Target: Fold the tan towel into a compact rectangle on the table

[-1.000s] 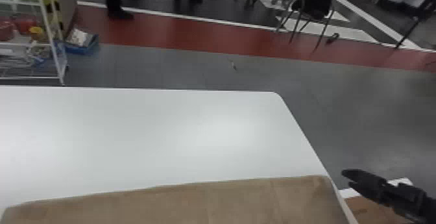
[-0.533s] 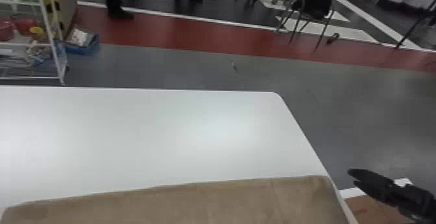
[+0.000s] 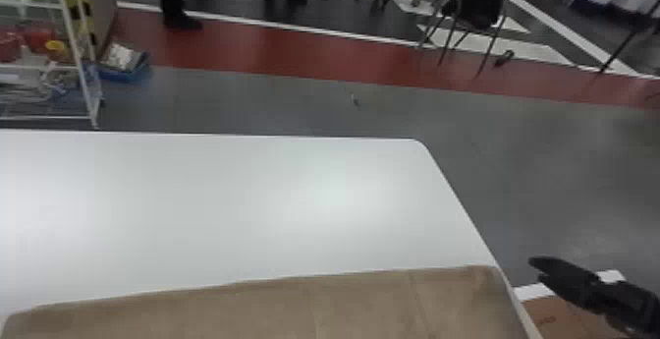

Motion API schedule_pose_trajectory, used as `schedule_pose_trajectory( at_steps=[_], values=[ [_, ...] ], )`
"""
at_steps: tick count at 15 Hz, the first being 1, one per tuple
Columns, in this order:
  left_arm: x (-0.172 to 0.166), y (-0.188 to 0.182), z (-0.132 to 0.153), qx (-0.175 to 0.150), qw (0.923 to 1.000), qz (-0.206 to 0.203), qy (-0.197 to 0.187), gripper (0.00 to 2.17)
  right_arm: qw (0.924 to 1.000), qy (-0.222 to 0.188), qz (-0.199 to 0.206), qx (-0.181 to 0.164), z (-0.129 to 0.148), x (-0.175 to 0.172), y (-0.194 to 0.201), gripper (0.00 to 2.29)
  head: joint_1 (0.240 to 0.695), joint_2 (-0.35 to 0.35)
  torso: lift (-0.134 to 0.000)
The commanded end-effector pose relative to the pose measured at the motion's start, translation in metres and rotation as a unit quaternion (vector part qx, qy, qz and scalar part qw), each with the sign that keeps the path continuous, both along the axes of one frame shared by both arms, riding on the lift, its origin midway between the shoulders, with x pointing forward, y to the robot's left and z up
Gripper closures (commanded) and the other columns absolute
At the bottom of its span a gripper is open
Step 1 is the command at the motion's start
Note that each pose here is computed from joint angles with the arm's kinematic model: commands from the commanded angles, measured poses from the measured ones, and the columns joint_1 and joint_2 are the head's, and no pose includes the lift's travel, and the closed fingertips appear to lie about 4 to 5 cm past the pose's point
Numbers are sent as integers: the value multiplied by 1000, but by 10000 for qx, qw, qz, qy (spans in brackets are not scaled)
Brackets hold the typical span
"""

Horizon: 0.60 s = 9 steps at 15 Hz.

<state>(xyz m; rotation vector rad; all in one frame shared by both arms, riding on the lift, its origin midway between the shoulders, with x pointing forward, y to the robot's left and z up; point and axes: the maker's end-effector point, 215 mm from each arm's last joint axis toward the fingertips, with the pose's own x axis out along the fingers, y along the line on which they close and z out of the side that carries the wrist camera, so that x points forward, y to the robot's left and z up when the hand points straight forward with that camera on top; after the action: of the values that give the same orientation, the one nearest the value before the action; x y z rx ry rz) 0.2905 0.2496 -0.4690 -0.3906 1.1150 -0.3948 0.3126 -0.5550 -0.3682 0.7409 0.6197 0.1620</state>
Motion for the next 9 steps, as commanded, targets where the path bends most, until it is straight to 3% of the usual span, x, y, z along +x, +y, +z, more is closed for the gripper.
schedule_pose_trajectory(
  at_steps=[1,3,5,7,8,9],
  values=[
    [1,-11,1,-148,9998,-123,0,326,10000,10,-3,2,-1,0,0,178,695,-350,-123],
    [2,-24,2,-173,9995,-272,-2,329,10000,21,-16,-7,-2,0,-1,178,695,-350,-123],
    [3,-34,4,-257,9989,-401,-15,728,10000,40,-19,14,-4,-1,0,178,695,-350,-123],
    [5,-40,2,-309,9981,-524,15,785,10000,8,-33,-35,-4,0,-3,178,695,-350,-123],
    [7,-42,2,-281,9975,-652,-63,1234,10000,3,-31,-30,-4,0,-3,178,695,-350,-123],
    [9,-41,1,-246,9975,-650,-89,1865,10000,5,-40,-37,-4,0,-4,178,695,-350,-123]
  ],
)
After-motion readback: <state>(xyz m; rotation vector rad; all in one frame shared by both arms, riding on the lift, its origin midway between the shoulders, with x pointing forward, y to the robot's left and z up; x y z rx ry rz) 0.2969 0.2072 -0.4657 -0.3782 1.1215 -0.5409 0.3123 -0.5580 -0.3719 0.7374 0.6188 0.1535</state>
